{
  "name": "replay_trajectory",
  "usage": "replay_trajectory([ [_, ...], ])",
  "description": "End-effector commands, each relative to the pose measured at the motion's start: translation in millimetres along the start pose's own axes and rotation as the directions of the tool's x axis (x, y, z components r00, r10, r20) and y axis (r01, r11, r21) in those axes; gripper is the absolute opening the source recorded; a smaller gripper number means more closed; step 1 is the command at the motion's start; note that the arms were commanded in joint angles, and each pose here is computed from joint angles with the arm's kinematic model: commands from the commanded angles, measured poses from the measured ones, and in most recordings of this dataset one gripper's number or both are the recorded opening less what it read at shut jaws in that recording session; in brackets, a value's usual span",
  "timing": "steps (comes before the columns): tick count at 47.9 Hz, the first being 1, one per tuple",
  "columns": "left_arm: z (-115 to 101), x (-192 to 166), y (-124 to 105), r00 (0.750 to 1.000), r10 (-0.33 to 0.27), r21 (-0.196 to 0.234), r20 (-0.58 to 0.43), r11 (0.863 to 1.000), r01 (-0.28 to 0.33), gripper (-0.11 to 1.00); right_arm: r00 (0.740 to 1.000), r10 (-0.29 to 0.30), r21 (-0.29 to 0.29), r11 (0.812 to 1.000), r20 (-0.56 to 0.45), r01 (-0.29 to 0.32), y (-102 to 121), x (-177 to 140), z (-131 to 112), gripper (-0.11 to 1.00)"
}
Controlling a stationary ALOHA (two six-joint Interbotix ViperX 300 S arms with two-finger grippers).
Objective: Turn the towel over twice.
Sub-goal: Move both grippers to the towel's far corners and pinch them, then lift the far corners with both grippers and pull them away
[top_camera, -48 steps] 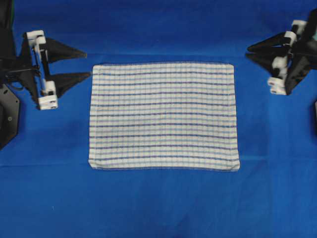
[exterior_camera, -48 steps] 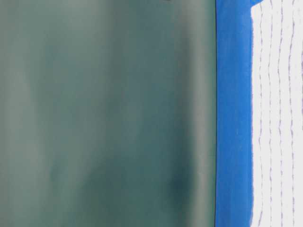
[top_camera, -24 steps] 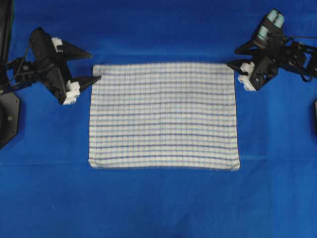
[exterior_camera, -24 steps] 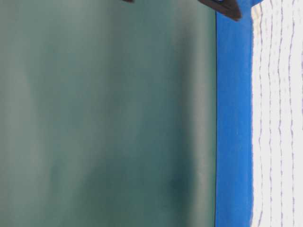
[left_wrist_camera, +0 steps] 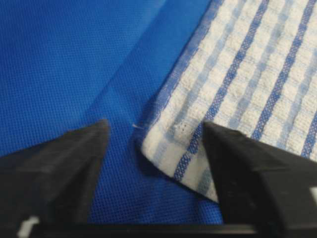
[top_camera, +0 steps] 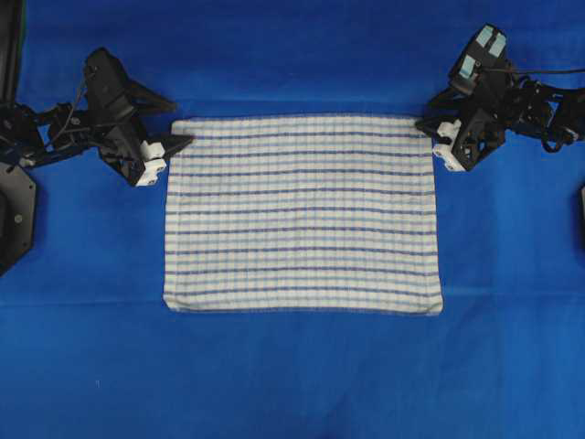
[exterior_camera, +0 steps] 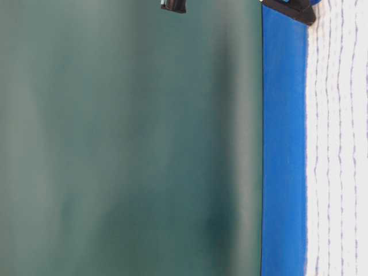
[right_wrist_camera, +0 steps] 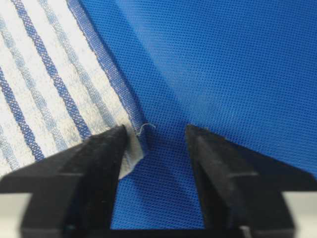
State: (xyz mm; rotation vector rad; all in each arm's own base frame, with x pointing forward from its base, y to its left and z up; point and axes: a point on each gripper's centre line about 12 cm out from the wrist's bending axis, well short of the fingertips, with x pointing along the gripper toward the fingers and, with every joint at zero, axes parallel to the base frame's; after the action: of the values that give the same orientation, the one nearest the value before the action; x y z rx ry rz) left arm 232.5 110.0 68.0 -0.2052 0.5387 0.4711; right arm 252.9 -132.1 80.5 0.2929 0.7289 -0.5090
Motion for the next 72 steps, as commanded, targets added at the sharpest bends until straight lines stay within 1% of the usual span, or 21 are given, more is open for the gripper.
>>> replay_trajectory([
  [1,2,0,0,1.000,0.001,-0.002,0.002,1.000,-0.001,0.55,1.000,0.000,-0.001,1.000,0.022,0.000,0,0,6,0.47],
  [4,0,0,1,1.000,0.002,-0.002,-0.012,1.000,-0.002,0.39,1.000,0.000,-0.001,1.000,0.022,0.000,0,0,6,0.30],
  [6,0,0,0,1.000,0.001,-0.001,-0.020,1.000,-0.002,0.29,1.000,0.000,-0.002,1.000,0.018,0.000,0,-1,5,0.16],
  [8,-1,1,0,1.000,-0.001,0.001,-0.025,1.000,0.001,0.18,1.000,0.000,-0.002,1.000,0.018,0.000,0,-1,5,0.06],
  [10,0,1,-1,1.000,-0.002,0.001,-0.026,1.000,0.002,0.09,1.000,0.000,-0.002,1.000,0.018,0.000,0,-1,5,0.05],
  [12,0,1,-1,1.000,-0.002,0.001,-0.029,1.000,0.002,0.04,1.000,0.001,-0.002,1.000,0.020,-0.001,0,-1,6,0.05],
  [22,3,2,-1,1.000,-0.003,0.004,-0.020,1.000,0.003,0.04,1.000,-0.001,0.005,1.000,0.031,0.001,-1,-2,7,0.05],
  [27,11,0,-2,1.000,-0.006,0.016,0.010,1.000,0.005,0.04,0.999,-0.004,0.010,1.000,0.051,0.004,-2,-6,13,0.05],
  [32,27,-4,0,0.998,-0.001,0.015,0.057,1.000,0.000,0.04,0.996,-0.019,0.028,0.999,0.093,0.016,-8,-14,23,0.05],
  [37,51,-10,5,0.993,0.017,0.006,0.115,1.000,-0.018,0.04,0.987,-0.042,0.048,0.998,0.152,0.035,-17,-26,37,0.05],
  [40,67,-14,10,0.988,0.032,0.018,0.154,0.999,-0.035,0.04,0.980,-0.063,0.061,0.997,0.190,0.052,-25,-34,45,0.05],
  [45,92,-23,18,0.976,0.059,0.049,0.208,0.996,-0.071,0.04,0.962,-0.101,0.077,0.993,0.255,0.084,-38,-51,61,0.05],
  [48,106,-30,23,0.967,0.078,0.070,0.243,0.993,-0.098,0.04,0.944,-0.127,0.080,0.991,0.305,0.108,-46,-64,73,0.05],
  [53,135,-45,31,0.940,0.107,0.100,0.324,0.984,-0.147,0.04,0.917,-0.157,0.073,0.987,0.368,0.140,-55,-86,92,0.05],
  [55,145,-52,33,0.928,0.113,0.112,0.356,0.981,-0.162,0.04,0.902,-0.168,0.067,0.986,0.398,0.155,-57,-98,103,0.05],
  [59,166,-68,35,0.902,0.122,0.139,0.415,0.971,-0.195,0.04,0.882,-0.177,0.055,0.984,0.437,0.170,-58,-116,119,0.05],
  [63,181,-80,35,0.887,0.124,0.160,0.444,0.964,-0.214,0.04,0.863,-0.177,0.037,0.983,0.474,0.182,-56,-136,135,0.05],
  [72,206,-105,31,0.877,0.119,0.166,0.465,0.962,-0.218,0.04,0.830,-0.173,0.021,0.981,0.530,0.192,-51,-169,156,0.05],
])
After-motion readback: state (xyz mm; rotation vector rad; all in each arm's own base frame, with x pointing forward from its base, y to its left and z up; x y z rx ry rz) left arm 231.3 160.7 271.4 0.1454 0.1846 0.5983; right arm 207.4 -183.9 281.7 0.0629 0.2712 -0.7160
